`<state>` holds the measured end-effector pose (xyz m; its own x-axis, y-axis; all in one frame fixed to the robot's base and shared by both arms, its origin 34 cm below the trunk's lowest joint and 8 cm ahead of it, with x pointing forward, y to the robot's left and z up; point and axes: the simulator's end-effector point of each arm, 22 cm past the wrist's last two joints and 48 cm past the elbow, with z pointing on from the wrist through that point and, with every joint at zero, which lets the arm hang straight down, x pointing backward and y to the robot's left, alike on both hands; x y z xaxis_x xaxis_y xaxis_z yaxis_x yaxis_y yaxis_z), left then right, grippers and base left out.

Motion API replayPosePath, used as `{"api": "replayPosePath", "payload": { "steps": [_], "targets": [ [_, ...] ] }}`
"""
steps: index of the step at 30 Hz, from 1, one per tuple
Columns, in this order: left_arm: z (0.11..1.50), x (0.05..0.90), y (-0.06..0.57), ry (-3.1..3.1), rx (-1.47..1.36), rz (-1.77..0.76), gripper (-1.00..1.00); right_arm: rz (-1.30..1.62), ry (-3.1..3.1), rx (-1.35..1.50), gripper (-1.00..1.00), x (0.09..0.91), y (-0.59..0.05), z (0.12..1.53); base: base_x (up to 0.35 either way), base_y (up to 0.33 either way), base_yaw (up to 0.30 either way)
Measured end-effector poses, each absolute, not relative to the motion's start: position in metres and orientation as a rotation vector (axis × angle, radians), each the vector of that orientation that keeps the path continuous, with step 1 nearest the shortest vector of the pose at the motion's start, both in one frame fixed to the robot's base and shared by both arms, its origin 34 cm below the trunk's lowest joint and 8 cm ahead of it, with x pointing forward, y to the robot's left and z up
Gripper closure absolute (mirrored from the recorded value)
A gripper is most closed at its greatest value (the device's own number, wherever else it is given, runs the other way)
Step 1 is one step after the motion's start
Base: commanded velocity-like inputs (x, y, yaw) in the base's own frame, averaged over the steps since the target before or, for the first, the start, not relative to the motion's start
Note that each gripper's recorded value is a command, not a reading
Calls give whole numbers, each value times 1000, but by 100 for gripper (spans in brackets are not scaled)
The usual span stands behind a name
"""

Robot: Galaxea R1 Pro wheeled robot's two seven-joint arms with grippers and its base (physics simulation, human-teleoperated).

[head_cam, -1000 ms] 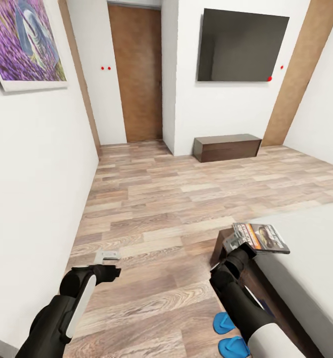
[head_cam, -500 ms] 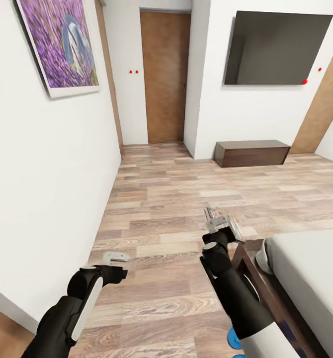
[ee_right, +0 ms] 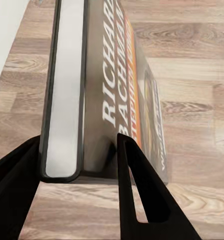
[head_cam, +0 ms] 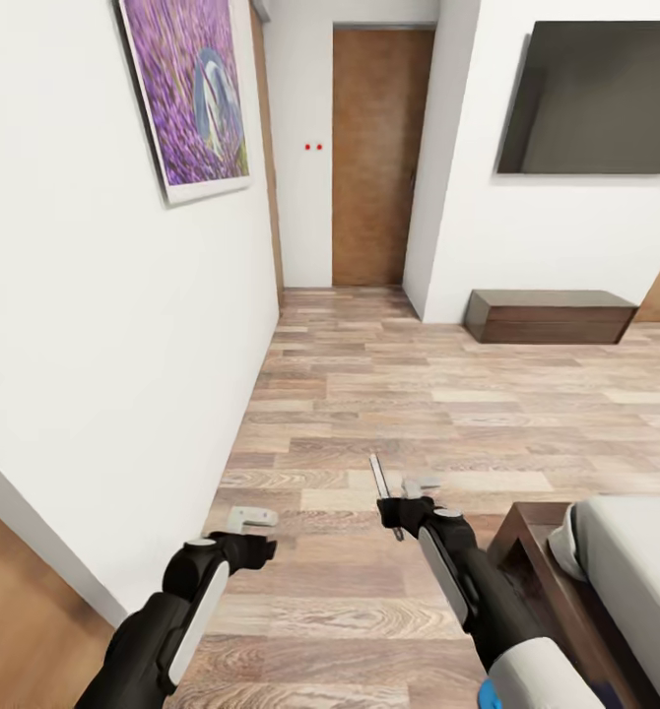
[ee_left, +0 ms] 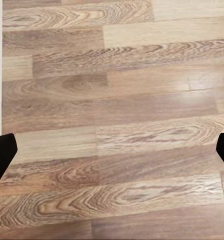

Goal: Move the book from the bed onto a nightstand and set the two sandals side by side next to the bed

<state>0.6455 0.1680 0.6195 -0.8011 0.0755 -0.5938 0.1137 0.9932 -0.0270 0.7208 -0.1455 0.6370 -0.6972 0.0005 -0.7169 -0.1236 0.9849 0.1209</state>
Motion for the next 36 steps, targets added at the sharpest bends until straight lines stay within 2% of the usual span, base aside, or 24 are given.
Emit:
{"api": "replayPosePath", "payload": {
  "steps": [5,14,36],
  "targets": [
    [586,657,166,2573,131,-51,-100,214,2391,-67,100,696,-163,576,0,0,228],
    [542,670,172,2645,116,8,-100,196,2427,-56,100,684,-174,568,0,0,214],
    [600,698,168,2578,102,-5,-100,158,2396,19,100,699,-206,617,0,0,10]
  ]
}}
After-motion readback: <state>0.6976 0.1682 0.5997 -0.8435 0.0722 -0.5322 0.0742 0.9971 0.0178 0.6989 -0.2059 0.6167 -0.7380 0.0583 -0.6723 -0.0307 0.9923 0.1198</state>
